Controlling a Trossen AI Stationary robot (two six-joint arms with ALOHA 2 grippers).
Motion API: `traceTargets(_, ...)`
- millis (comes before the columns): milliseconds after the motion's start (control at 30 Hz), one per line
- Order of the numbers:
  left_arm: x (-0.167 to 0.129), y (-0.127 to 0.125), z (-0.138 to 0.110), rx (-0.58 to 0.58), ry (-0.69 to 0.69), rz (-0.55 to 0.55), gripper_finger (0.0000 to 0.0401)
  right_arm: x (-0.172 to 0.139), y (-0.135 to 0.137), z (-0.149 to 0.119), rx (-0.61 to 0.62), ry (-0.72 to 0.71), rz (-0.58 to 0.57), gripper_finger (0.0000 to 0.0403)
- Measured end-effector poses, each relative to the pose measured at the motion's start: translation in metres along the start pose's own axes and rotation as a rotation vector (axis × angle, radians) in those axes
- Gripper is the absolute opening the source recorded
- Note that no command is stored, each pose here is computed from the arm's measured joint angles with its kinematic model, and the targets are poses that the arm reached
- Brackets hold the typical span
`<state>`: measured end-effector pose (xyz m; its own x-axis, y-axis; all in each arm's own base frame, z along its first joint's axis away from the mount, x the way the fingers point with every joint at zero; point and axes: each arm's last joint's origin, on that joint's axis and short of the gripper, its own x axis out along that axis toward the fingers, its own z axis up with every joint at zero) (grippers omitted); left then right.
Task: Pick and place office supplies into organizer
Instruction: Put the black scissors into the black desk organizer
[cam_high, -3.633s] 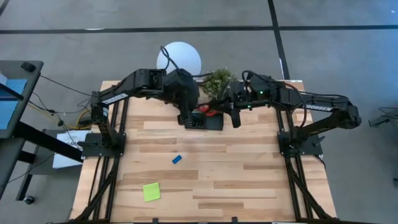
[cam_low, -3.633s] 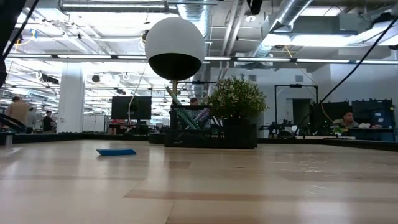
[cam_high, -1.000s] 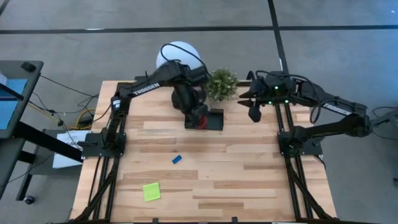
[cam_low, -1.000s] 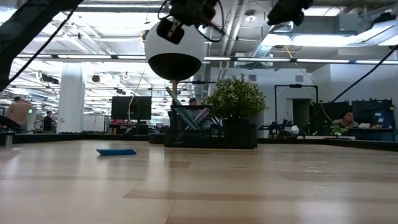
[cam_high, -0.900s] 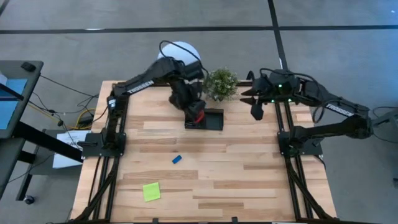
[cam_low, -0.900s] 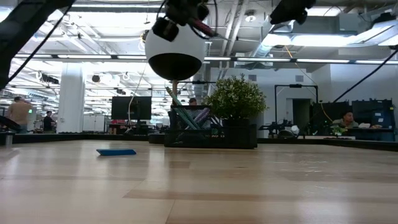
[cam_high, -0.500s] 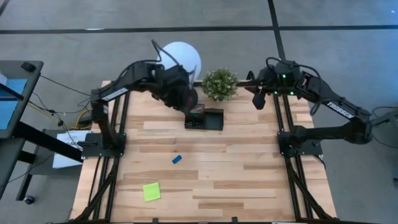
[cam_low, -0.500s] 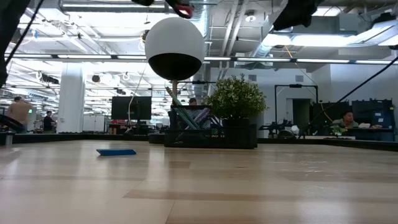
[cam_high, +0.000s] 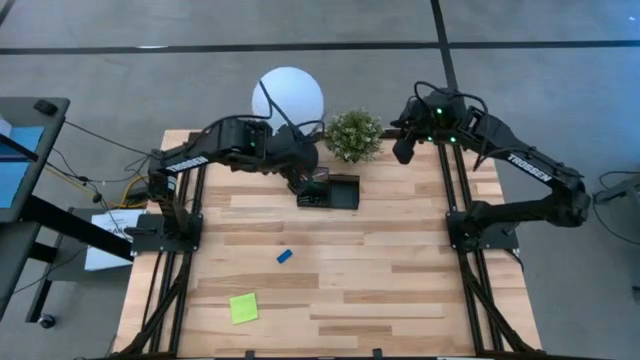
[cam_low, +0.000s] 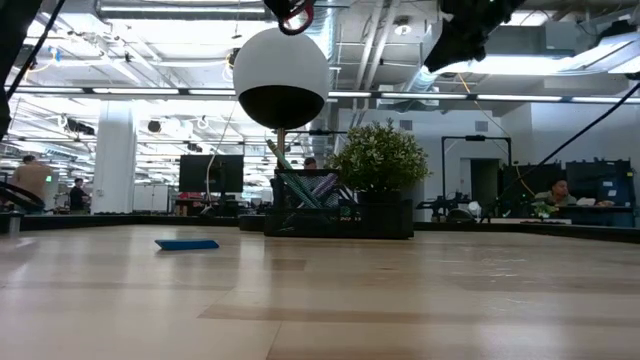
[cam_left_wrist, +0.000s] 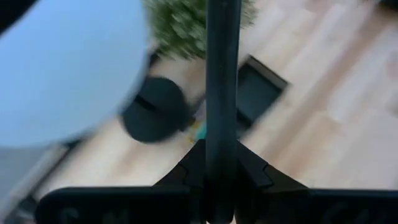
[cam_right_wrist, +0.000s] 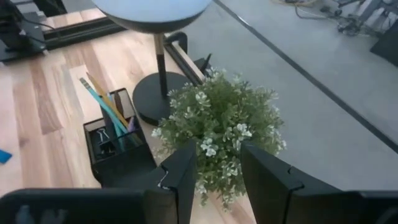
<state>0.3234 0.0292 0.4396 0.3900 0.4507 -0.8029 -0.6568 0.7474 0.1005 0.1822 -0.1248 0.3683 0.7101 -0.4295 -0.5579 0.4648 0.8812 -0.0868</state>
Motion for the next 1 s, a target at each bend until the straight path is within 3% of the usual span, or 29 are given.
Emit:
traceTargets(133,0.003,0.006,0.004,0.125,-0.04,0.103,0.0023,0.006,-0.001,0.0,0.02,0.017,0.001,0.0118)
traceTargets(367,0.0,0.0,0.002,0.449,-0.07,0.219,0.0023,0.005,0.001,0.002,0.066,-0.01,0.055,0.0118)
traceTargets(567,-0.008,-0.002,0.001,0.76,-0.109,0.532,0.0023,0.005,0.0,0.003,0.079,-0.026,0.053,0.0118)
traceTargets(867,0.011,0.002,0.014,1.252,0.15,0.986,0.0023,0.006,0.0,0.004,0.087,-0.036,0.051,0.0118)
traceTargets(1000,0.022,-0.007,0.019,1.281,0.178,1.041,0.0023,0.006,0.003,0.005,0.104,-0.039,0.059,0.0118)
